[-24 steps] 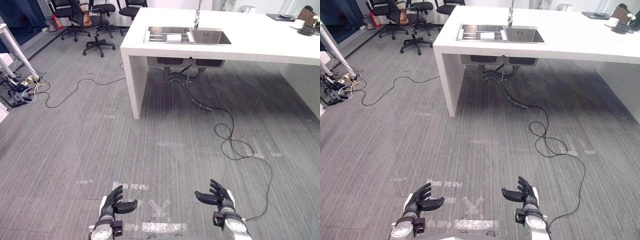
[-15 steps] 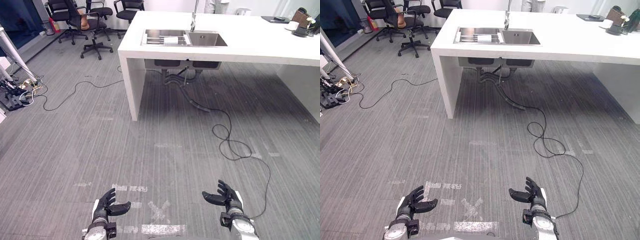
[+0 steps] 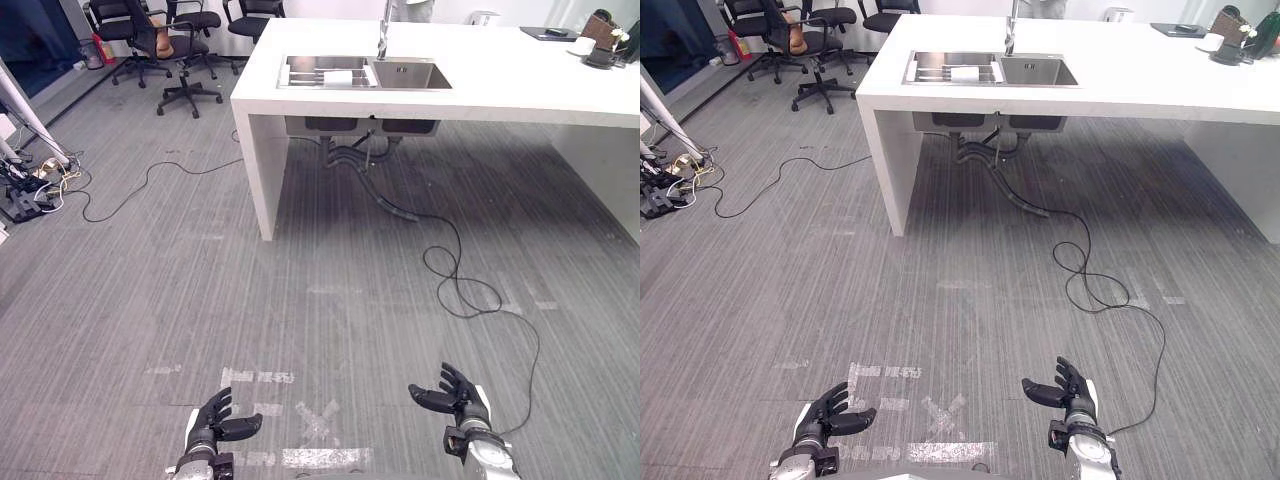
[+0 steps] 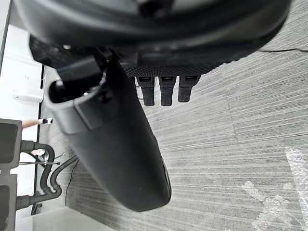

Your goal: Walk over to the sink, pick up the cup, carry it to the dishwasher, place the cup inside the dishwasher, then close the dishwasher door

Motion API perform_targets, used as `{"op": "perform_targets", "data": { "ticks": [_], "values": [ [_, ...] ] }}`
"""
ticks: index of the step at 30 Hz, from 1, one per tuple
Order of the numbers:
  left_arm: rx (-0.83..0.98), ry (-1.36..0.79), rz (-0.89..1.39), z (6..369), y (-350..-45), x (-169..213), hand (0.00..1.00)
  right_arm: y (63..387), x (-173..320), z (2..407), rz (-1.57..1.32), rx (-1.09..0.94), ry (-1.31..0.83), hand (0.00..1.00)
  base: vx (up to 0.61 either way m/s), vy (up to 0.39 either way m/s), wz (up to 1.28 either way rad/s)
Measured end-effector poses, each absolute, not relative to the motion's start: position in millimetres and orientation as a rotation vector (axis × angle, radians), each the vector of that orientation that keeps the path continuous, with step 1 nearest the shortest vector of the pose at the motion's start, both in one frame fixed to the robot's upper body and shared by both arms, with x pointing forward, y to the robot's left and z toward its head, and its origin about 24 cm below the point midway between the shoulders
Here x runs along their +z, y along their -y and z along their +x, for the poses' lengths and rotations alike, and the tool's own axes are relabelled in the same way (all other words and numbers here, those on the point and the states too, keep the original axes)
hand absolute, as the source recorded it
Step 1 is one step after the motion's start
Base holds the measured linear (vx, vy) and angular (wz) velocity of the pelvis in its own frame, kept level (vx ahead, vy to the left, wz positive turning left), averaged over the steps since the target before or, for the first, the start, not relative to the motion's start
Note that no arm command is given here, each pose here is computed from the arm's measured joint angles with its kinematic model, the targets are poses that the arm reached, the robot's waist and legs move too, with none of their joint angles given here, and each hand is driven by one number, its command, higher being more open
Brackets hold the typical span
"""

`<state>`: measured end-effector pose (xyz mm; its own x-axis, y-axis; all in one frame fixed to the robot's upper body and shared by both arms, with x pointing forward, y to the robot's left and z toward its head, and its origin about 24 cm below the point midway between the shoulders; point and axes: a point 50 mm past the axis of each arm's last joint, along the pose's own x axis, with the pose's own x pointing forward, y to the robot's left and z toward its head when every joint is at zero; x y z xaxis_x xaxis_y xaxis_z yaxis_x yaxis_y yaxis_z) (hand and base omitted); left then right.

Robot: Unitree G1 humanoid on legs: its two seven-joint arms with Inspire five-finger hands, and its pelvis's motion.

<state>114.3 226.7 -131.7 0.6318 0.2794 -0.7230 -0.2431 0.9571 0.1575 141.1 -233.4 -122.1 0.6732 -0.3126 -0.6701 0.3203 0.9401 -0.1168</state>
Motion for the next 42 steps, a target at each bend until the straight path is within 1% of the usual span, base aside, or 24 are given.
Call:
{"op": "perform_targets", "data": {
  "ticks": [6,12,23,25,27,30,32,33,37,40,42],
  "values": [
    [0.295,-0.837,0.032,114,-222,-133,0.9,232,-129,132,0.05,-0.375,-0.8,0.9,0.0,0.0,0.0],
    [0.293,-0.839,0.008,114,-215,-134,0.9,232,-130,131,0.05,-0.374,-0.807,0.9,0.0,0.003,-0.04],
    [0.299,-0.765,-0.014,127,-216,-124,0.9,232,-121,150,0.04,-0.375,-0.748,0.9,0.09,0.025,-0.17],
    [0.275,-0.739,0.0,136,-212,-121,0.9,232,-117,156,0.035,-0.368,-0.72,0.9,0.23,0.014,0.07],
    [0.266,-0.743,-0.004,136,-208,-121,0.9,232,-114,159,0.028,-0.366,-0.705,0.9,0.3,-0.005,0.13],
    [0.261,-0.713,-0.029,149,-203,-118,0.9,235,-108,171,-0.012,-0.332,-0.678,0.9,0.47,-0.076,0.36],
    [0.258,-0.705,-0.022,151,-206,-117,0.9,237,-107,171,-0.026,-0.324,-0.675,0.9,0.52,-0.123,0.31],
    [0.259,-0.721,-0.032,149,-202,-119,0.9,242,-107,168,-0.04,-0.331,-0.686,0.9,0.45,-0.115,0.08],
    [0.249,-0.707,-0.057,157,-194,-118,0.9,240,-105,172,-0.039,-0.327,-0.672,0.9,0.53,-0.18,0.14],
    [0.251,-0.676,-0.11,156,-181,-115,0.9,228,-101,168,-0.017,-0.312,-0.634,0.9,0.49,-0.132,-0.08],
    [0.241,-0.638,-0.137,161,-174,-109,0.9,220,-93,178,0.004,-0.304,-0.576,0.9,0.36,-0.036,-0.35]
  ]
}}
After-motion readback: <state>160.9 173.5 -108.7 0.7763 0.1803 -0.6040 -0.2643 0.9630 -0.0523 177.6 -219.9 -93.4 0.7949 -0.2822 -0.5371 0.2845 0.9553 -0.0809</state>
